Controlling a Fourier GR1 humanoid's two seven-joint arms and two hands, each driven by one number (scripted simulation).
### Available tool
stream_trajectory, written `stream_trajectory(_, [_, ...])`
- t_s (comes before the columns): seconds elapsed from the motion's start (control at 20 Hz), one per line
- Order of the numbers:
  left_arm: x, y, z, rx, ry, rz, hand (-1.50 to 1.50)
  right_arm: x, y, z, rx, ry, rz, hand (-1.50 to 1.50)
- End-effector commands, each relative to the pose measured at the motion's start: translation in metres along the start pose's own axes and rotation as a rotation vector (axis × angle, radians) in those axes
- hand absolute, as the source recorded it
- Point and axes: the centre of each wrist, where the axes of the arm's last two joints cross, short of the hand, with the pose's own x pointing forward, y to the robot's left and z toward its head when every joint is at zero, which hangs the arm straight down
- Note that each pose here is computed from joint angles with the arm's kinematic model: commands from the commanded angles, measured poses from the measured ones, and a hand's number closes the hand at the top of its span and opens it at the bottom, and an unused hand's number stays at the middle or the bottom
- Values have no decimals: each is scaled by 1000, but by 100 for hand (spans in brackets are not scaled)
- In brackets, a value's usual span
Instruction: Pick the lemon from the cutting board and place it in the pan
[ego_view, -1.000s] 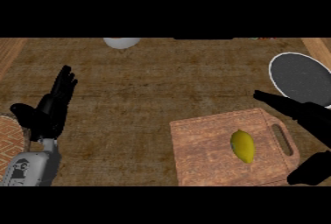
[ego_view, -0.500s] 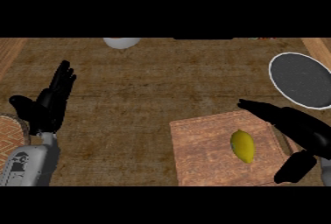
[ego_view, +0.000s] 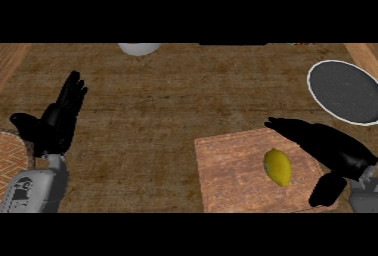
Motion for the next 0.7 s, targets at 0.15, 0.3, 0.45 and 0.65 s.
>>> stream_trajectory(0.15, [4,-13,-8,-3,-4,-7,0,-9,7,-2,63,65,56,-150])
stream_trajectory(0.3, [-3,-17,-13,24,0,-10,0,12,31,-16,82,43,52,-150])
stream_trajectory(0.45, [8,7,4,-1,1,-2,0,12,17,-37,59,52,55,-150])
stream_trajectory(0.65, [0,-11,0,-3,5,-7,0,8,53,-50,96,57,107,-150])
